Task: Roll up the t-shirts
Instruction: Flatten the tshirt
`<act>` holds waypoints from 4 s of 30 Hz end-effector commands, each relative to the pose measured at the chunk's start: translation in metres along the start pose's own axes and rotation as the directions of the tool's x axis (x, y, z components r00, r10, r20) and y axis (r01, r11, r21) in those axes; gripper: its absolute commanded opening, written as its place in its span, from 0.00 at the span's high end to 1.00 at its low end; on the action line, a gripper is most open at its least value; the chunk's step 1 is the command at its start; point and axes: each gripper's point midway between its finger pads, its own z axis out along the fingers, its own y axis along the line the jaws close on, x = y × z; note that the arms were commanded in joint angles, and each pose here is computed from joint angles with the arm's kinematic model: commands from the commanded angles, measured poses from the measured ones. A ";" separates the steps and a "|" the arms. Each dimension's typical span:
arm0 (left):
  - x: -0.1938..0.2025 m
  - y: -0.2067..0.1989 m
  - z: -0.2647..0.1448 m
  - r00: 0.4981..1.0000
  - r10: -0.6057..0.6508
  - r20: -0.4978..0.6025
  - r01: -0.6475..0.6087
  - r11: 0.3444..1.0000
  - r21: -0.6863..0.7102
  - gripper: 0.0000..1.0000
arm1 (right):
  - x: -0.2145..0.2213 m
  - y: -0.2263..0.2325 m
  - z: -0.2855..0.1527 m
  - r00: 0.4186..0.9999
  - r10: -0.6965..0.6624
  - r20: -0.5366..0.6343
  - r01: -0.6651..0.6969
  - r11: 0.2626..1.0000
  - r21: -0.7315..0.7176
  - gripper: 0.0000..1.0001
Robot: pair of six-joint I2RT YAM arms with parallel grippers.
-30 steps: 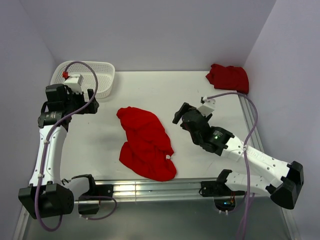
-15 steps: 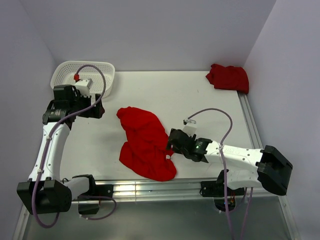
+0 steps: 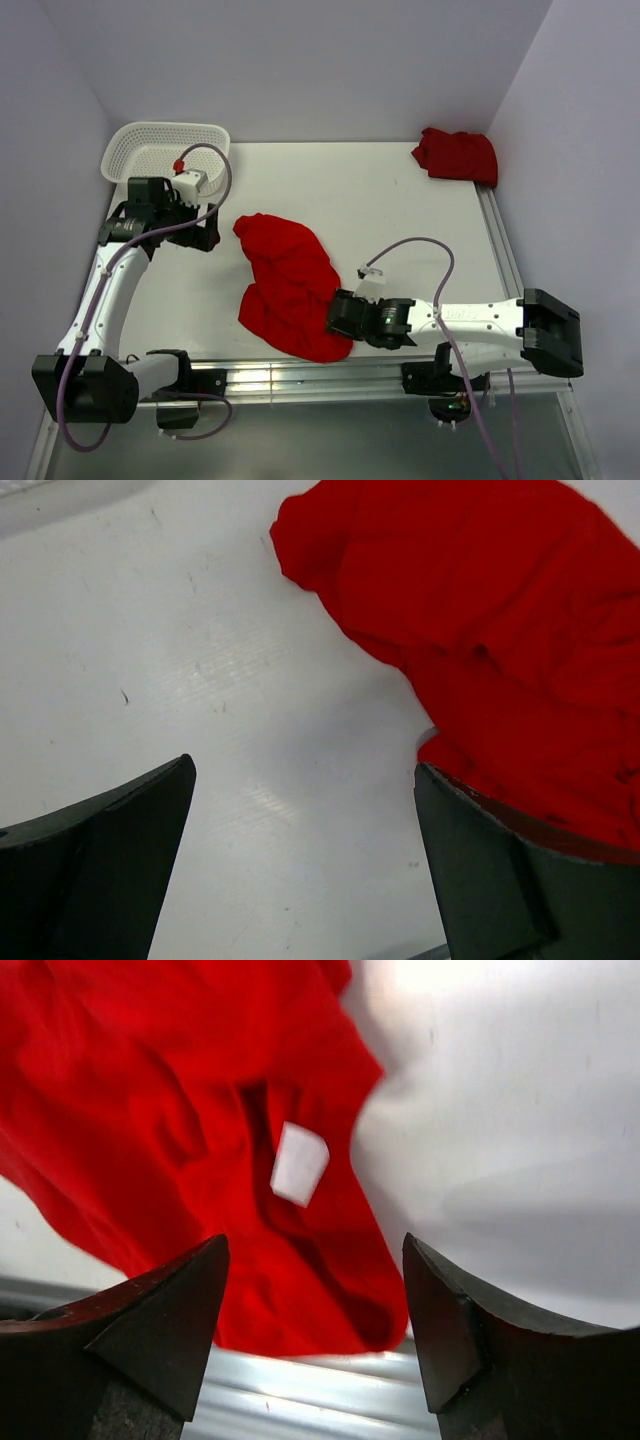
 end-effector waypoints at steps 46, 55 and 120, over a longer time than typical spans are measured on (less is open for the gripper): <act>0.028 -0.066 0.070 0.980 0.059 -0.190 0.005 0.948 0.320 0.20 | -0.290 0.055 -0.205 0.795 0.156 0.587 -0.082 0.985 -0.151 1.00; 0.051 -0.107 0.089 0.960 0.135 -0.245 -0.026 0.915 0.402 0.41 | -0.351 0.071 -0.205 0.774 0.125 0.621 -0.077 0.992 -0.103 1.00; -0.264 0.030 -0.054 0.938 -0.067 0.340 0.086 0.995 -0.041 1.00 | -0.429 -0.044 -0.268 0.624 0.166 0.763 -0.253 0.967 -0.003 1.00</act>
